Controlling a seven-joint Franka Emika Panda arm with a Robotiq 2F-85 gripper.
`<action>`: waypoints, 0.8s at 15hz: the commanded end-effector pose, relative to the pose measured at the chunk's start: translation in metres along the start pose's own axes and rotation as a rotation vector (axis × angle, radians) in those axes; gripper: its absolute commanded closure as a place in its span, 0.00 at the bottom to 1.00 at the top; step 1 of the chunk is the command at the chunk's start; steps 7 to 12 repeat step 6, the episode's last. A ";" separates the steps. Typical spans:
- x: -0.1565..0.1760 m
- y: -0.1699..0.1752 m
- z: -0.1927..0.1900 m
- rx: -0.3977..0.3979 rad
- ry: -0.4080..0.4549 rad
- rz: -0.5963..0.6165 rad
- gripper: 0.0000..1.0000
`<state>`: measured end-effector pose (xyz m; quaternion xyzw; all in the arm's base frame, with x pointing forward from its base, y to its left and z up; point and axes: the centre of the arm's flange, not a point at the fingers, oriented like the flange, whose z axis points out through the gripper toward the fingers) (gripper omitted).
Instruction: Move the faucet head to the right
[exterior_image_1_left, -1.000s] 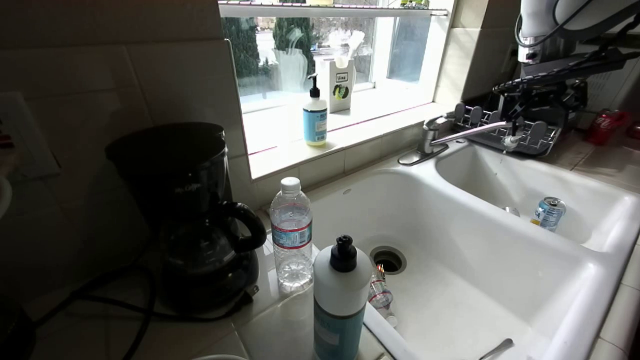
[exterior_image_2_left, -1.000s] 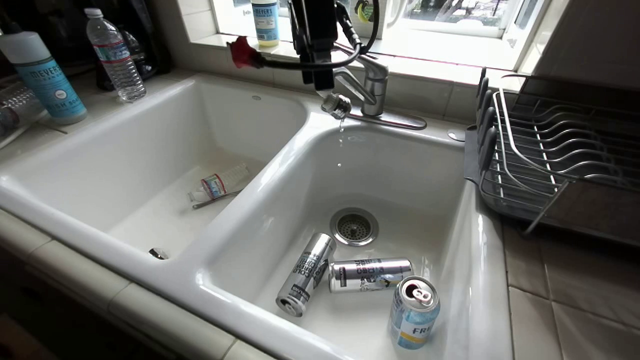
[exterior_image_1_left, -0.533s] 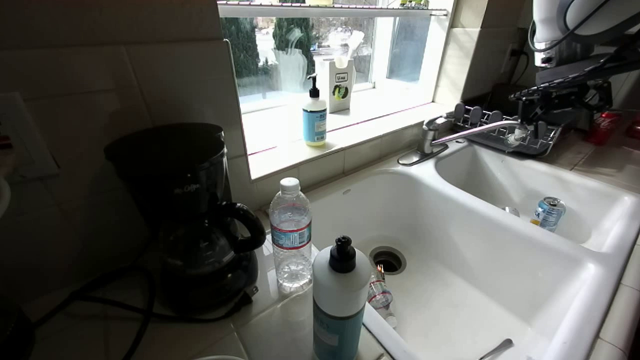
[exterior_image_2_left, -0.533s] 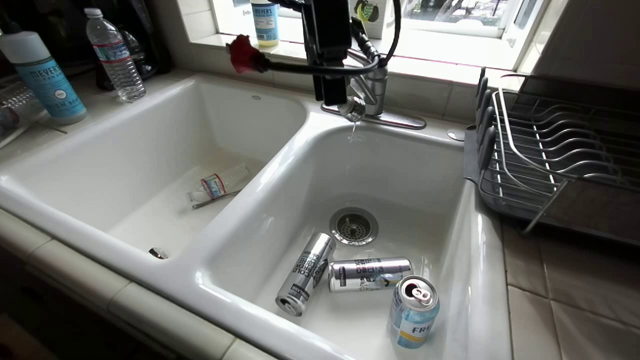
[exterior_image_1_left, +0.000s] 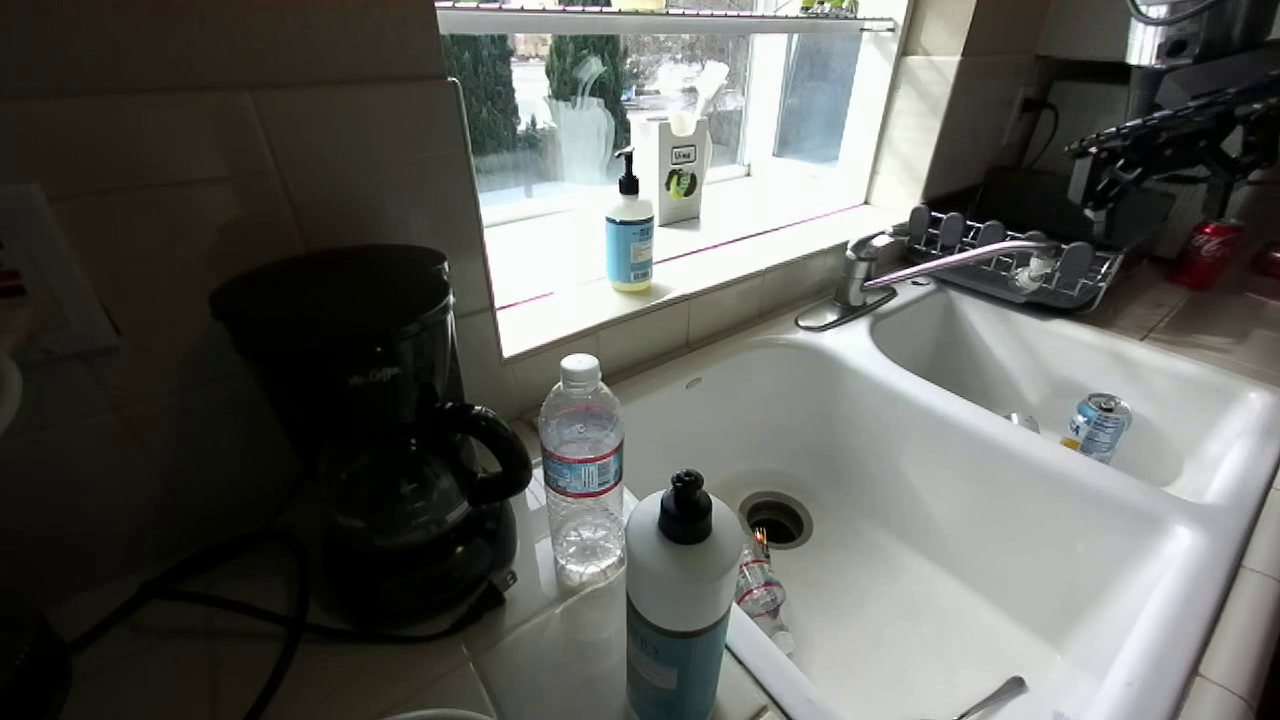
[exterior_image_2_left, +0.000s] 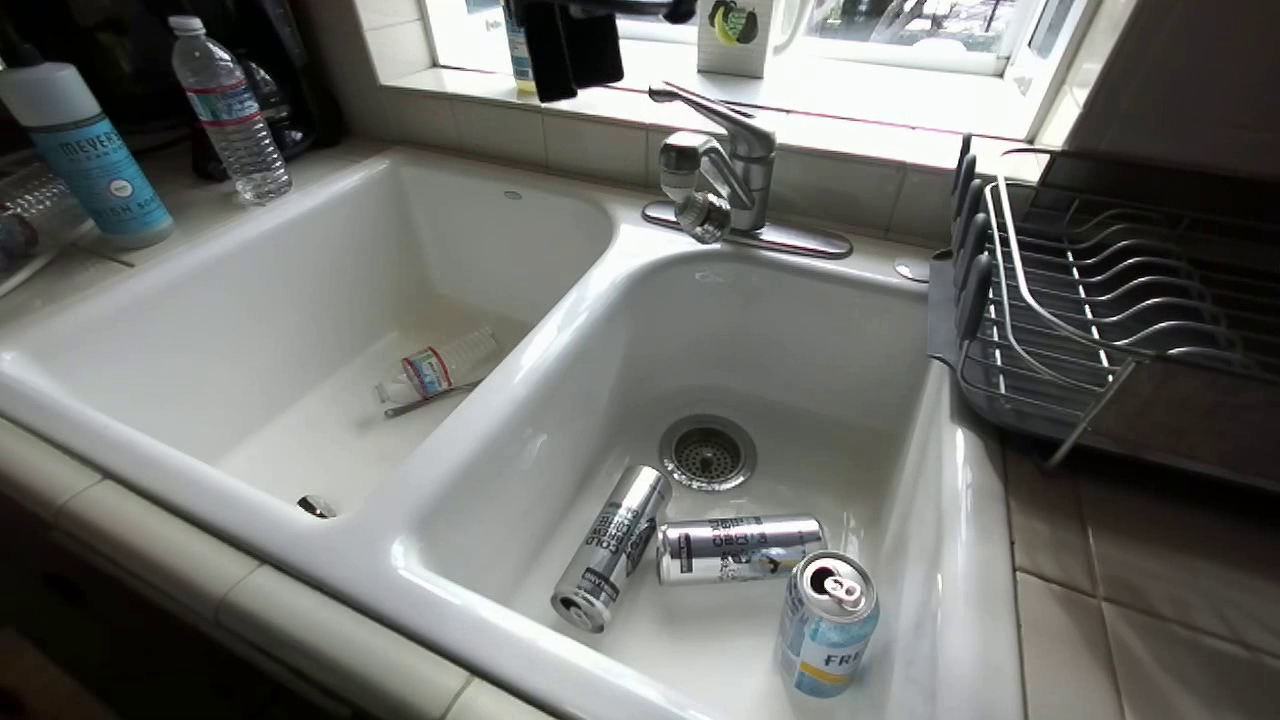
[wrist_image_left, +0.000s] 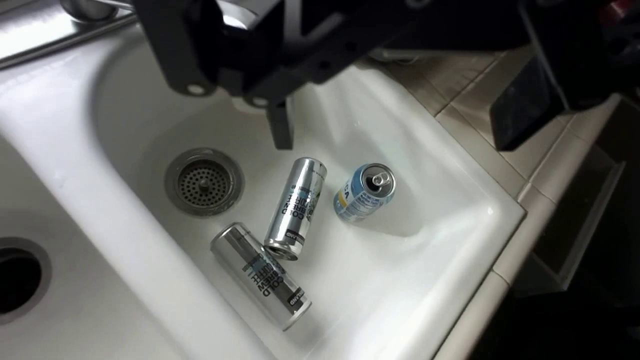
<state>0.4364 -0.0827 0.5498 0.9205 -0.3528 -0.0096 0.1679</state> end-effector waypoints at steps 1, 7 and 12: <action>-0.043 0.010 -0.028 0.123 0.073 -0.139 0.00; -0.042 0.002 -0.048 0.132 0.103 -0.148 0.00; -0.042 0.002 -0.048 0.132 0.103 -0.148 0.00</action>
